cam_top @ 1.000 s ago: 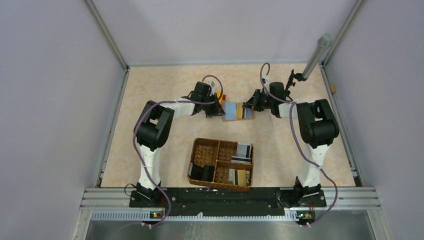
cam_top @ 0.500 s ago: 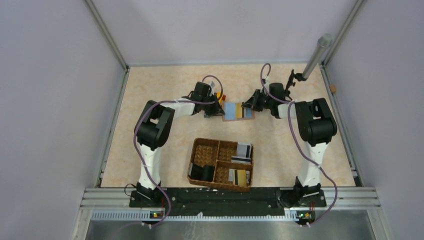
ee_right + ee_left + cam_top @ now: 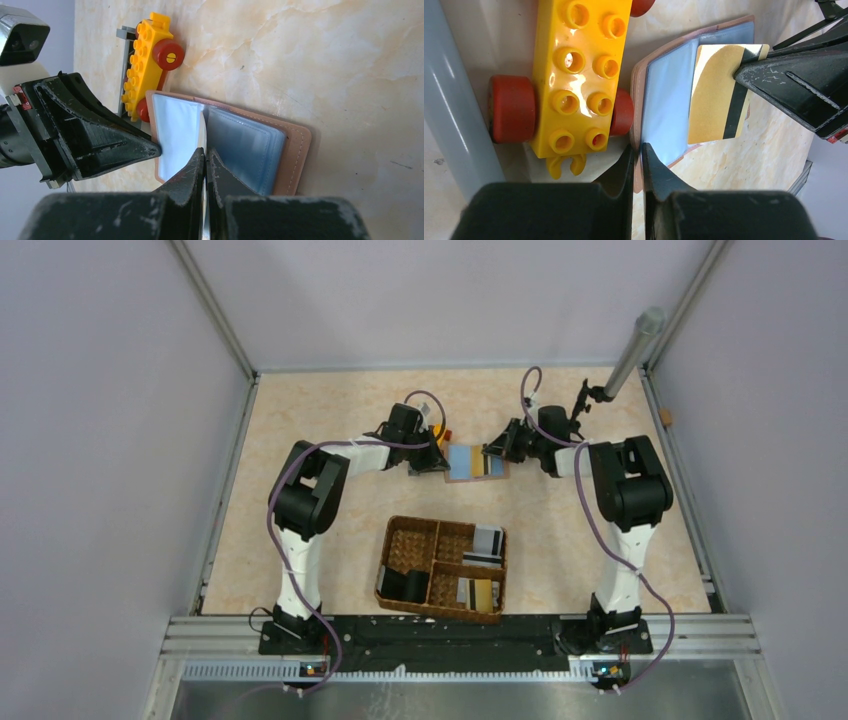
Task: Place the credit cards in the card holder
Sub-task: Insert the credit card into the card holder.
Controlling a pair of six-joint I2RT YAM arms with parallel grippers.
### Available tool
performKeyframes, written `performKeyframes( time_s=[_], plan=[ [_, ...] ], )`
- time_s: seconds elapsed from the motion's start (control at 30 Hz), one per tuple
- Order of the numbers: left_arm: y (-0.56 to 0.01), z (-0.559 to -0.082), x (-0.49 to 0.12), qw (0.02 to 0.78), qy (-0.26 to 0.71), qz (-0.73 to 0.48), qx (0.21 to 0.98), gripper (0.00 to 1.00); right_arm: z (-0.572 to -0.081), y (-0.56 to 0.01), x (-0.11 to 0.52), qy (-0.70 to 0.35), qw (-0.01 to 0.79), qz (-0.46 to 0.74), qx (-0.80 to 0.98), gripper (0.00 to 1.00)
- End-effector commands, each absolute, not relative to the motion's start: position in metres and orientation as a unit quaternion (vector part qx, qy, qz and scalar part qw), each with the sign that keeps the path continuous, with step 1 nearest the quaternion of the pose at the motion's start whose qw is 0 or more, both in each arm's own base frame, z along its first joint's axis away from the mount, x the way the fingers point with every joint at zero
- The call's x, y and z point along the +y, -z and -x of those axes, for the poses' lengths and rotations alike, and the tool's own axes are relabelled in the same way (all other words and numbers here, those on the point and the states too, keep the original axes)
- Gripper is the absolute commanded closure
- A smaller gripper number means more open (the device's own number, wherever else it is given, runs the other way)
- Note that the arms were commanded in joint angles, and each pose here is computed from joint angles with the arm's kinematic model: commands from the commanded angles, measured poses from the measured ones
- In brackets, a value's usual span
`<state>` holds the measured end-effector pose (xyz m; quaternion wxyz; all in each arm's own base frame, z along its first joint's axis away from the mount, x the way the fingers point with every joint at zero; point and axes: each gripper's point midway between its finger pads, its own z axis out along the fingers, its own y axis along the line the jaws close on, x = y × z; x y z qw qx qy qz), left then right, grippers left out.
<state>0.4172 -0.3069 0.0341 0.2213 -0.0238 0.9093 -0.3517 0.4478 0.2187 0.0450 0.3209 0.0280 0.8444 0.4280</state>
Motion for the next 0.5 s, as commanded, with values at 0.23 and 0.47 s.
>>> performKeyframes(
  time_s=[0.23, 0.47],
  plan=[
    [-0.0417, -0.4235, -0.3134, 0.23, 0.362, 0.014, 0.903, 0.94, -0.4347, -0.0268, 0.2285, -0.431, 0.304, -0.019, 0.849, 1.0],
    [-0.0417, -0.4221, -0.3142, 0.229, 0.364, 0.012, 0.903, 0.94, -0.4327, -0.0236, 0.2301, -0.436, 0.3, -0.019, 0.848, 1.0]
  ],
)
